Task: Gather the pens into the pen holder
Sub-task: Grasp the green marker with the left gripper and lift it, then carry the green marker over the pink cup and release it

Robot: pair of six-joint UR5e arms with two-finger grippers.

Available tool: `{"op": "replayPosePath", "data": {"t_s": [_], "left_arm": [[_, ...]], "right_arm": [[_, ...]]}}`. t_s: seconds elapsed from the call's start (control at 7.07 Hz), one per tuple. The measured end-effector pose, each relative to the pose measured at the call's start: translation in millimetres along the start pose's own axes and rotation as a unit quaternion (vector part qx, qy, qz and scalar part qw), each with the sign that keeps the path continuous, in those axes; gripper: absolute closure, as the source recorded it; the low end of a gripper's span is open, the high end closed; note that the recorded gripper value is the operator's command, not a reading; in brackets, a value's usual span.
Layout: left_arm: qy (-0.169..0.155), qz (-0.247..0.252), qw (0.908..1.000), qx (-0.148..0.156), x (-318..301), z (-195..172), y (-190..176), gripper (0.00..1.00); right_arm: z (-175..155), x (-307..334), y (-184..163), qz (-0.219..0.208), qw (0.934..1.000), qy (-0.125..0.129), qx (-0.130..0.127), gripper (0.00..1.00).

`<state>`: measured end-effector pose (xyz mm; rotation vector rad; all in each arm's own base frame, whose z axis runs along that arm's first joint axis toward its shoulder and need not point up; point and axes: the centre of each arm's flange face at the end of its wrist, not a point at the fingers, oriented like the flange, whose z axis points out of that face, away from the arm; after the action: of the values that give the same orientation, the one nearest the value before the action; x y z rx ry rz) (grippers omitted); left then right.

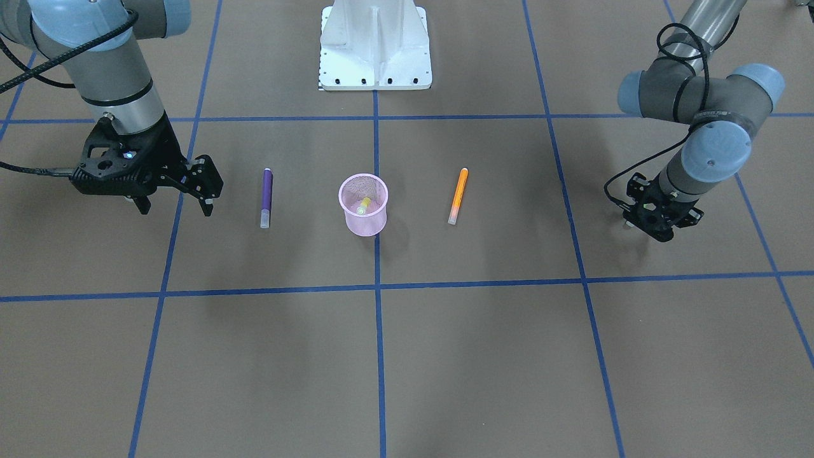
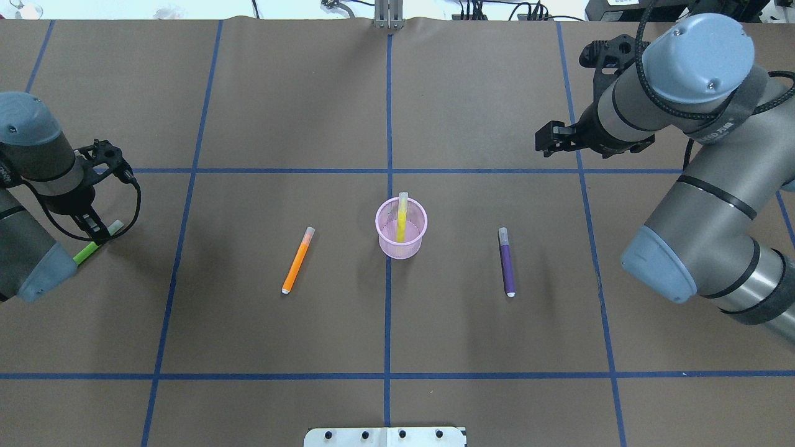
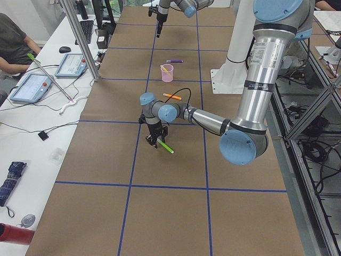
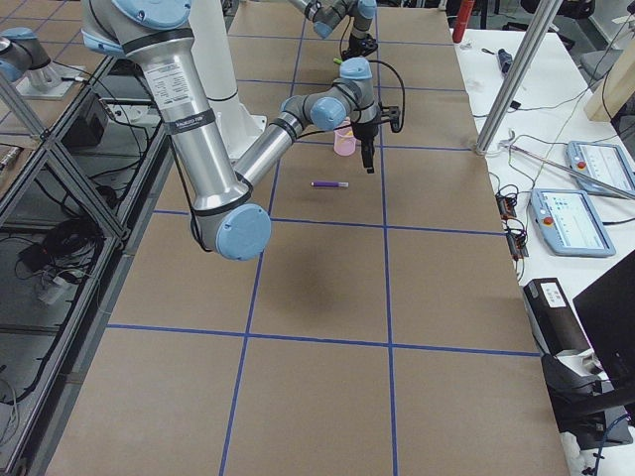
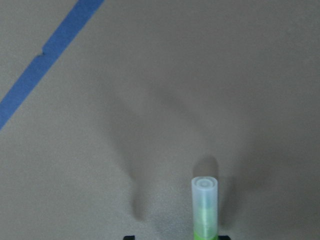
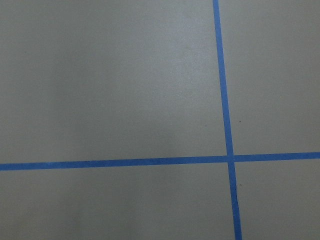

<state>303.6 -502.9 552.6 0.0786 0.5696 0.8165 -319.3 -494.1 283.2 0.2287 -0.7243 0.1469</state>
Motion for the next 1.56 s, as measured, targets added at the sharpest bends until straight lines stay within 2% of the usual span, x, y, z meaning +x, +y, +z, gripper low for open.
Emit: {"op": "replayPosePath", "data": {"t_s": [0.14, 0.28, 0.42, 0.85, 1.13, 1.41, 1.56], "left_arm": [[0.001, 0.000, 1.0000, -0.003, 0.7, 2.5, 0.2, 0.40], [0.002, 0.001, 1.0000, -0.006, 1.5, 5.6, 0.3, 0.57], [0.005, 0.001, 1.0000, -0.007, 2.7, 7.2, 0.4, 0.98], [0.018, 0.000, 0.9998, -0.008, 5.7, 8.0, -0.2, 1.00], [0.027, 0.007, 0.9996, 0.002, 14.3, -4.7, -2.6, 1.00], [0.041, 0.012, 0.9984, 0.036, 41.7, -53.5, -24.3, 1.00], [0.043, -0.002, 0.9970, 0.065, 60.1, -88.7, -42.4, 1.00]], "right_arm": [[0.2, 0.2, 0.0, 0.000, 1.0000, 0.000, 0.000, 0.01], [0.2, 0.2, -0.1, 0.000, 1.0000, 0.000, 0.000, 0.01], [0.2, 0.2, -0.1, 0.001, 1.0000, 0.000, 0.000, 0.01], [0.9, 0.3, 0.6, 0.001, 1.0000, 0.001, 0.000, 0.01], [0.8, 0.3, 0.5, 0.001, 1.0000, 0.001, 0.000, 0.01], [-1.5, 6.8, -5.1, -0.001, 1.0000, 0.001, 0.000, 0.01], [-3.6, 15.8, -11.3, -0.004, 1.0000, 0.001, -0.003, 0.01]]}}
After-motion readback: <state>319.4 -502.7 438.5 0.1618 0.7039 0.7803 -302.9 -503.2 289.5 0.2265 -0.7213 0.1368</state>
